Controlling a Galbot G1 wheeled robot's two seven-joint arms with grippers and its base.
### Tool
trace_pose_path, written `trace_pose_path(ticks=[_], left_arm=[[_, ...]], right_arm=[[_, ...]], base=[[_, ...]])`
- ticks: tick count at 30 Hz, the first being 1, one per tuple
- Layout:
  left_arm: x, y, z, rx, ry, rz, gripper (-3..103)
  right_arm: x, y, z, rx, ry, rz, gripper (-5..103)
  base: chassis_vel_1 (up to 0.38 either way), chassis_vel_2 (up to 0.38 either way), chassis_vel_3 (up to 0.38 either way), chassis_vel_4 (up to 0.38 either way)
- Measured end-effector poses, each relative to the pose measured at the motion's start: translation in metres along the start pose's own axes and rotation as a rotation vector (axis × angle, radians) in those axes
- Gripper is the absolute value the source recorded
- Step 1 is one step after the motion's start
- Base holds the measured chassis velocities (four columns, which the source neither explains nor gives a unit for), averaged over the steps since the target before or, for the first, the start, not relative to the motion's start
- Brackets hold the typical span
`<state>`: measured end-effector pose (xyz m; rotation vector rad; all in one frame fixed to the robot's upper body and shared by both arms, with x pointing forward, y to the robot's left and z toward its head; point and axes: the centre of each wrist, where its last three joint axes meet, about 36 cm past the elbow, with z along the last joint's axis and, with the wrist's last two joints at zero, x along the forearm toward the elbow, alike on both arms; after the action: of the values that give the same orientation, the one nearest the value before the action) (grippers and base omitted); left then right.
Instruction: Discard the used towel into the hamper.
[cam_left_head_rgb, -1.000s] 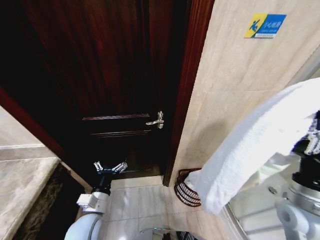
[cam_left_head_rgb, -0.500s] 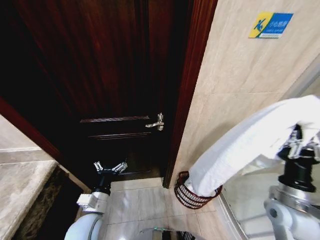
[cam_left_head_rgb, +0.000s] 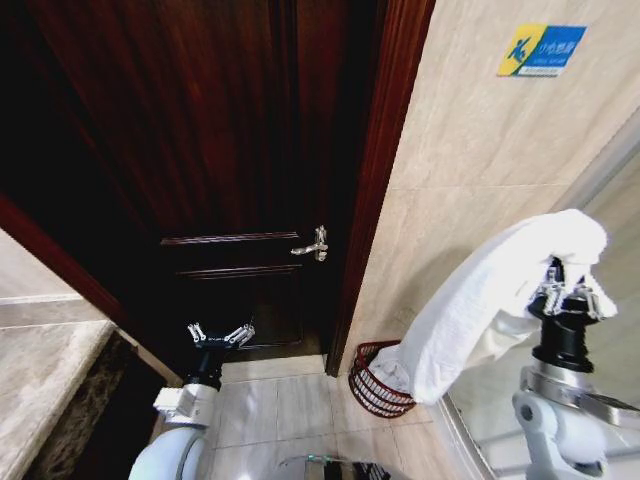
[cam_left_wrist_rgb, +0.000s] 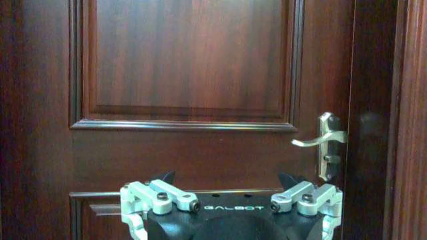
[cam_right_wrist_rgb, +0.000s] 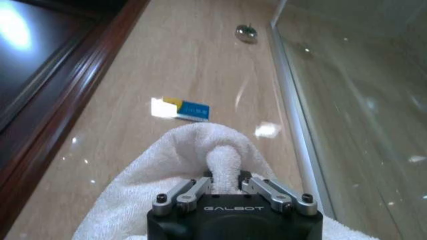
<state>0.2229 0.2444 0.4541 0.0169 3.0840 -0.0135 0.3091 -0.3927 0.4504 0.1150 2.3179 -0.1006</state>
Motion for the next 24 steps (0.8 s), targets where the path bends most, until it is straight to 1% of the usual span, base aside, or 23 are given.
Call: trace_pose_path(ticks=[7,15,18,24], left_arm=[[0.000,0.000,0.000,0.000,0.000,0.000,100],[0.000,0.000,0.000,0.000,0.000,0.000,100],[0.000,0.000,0.000,0.000,0.000,0.000,100],[0.000,0.000,0.000,0.000,0.000,0.000,100]], right_arm=[[0.003,-0.004,0.023,0.001,0.026,-0.001,14],[0.015,-0.003,0.046,-0.010,0.066,0.000,14],[0.026,0.000,0.060,-0.012,0.101,0.007,14],[0.047,-0.002,0.082,0.001,0.154,0.024,14]], base=[[0.000,0.000,0.000,0.000],[0.000,0.000,0.000,0.000],[0.000,0.000,0.000,0.000],[0.000,0.000,0.000,0.000]])
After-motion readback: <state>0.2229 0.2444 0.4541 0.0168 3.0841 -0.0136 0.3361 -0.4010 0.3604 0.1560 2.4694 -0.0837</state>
